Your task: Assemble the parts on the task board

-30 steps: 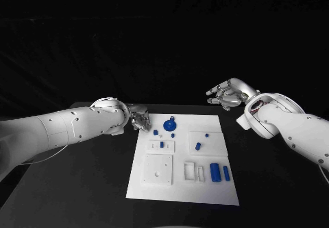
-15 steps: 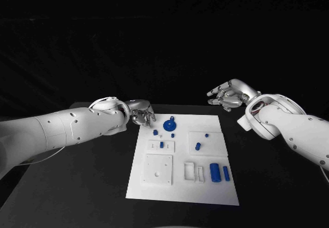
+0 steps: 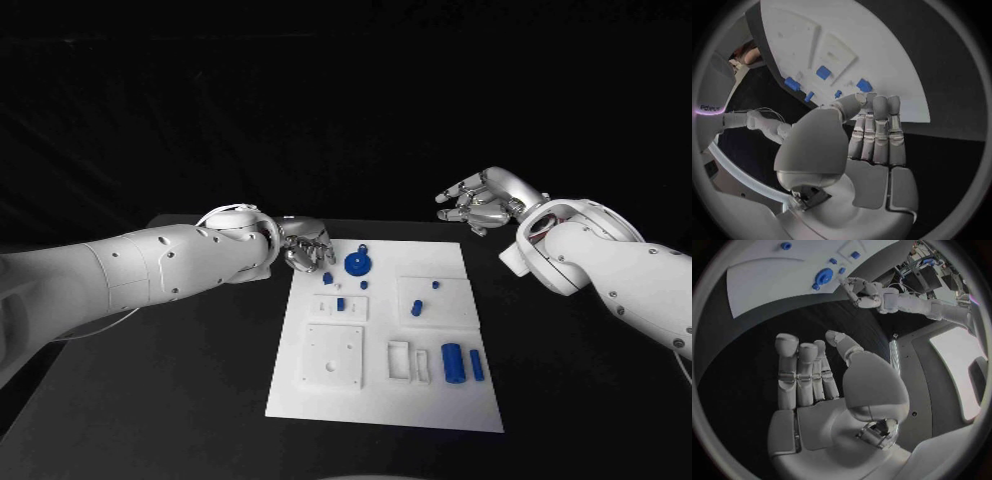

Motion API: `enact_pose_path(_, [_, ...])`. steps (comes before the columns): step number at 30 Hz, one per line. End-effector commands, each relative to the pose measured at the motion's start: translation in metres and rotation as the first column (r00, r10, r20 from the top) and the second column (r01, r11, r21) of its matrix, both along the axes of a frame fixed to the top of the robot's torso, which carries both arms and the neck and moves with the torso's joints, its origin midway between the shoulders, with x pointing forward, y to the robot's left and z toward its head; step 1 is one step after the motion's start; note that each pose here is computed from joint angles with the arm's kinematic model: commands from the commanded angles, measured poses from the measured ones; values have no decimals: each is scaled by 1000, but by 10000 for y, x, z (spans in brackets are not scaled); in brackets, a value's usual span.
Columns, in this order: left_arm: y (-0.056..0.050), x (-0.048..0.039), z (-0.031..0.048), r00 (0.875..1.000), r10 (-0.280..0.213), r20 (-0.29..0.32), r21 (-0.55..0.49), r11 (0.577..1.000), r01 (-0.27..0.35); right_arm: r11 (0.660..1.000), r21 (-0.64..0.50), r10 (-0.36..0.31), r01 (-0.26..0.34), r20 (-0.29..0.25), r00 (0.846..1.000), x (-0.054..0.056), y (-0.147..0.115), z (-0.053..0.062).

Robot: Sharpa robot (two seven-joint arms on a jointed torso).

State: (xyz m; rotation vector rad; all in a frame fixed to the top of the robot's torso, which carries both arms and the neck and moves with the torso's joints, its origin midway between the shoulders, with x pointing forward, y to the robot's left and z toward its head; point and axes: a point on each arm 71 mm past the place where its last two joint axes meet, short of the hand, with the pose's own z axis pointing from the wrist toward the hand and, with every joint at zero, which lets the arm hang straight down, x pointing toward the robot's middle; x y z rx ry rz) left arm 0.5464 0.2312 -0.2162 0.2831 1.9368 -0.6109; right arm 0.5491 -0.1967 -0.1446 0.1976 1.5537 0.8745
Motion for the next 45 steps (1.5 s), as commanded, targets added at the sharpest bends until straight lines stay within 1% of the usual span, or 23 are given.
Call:
enact_pose_path(1, [-30, -16, -63, 997, -13, -82, 51, 999, 17, 1000, -7, 13, -13, -1, 1000, -6, 19, -4])
enact_pose_path(11, [-85, -18, -119, 993, -17, -120, 87, 996, 27, 1000, -6, 15, -15, -1, 1000, -6, 28, -6])
enact_pose_path(21, [-90, -1, -126, 993, -11, -122, 95, 995, 23, 1000, -5, 16, -16, 0, 1000, -8, 32, -5])
enact_pose_path(25, [-62, 1, -125, 993, -3, -119, 98, 995, 15, 1000, -6, 15, -15, -1, 1000, -7, 27, -6])
enact_pose_path(35, [60, 7, -120, 993, 32, -111, 100, 995, -21, 1000, -6, 14, -14, -4, 1000, -8, 21, -24])
enact_pose_path(45, [135, -2, -128, 991, 54, -122, 108, 993, -41, 1000, -6, 13, -13, -8, 1000, -13, 18, -45])
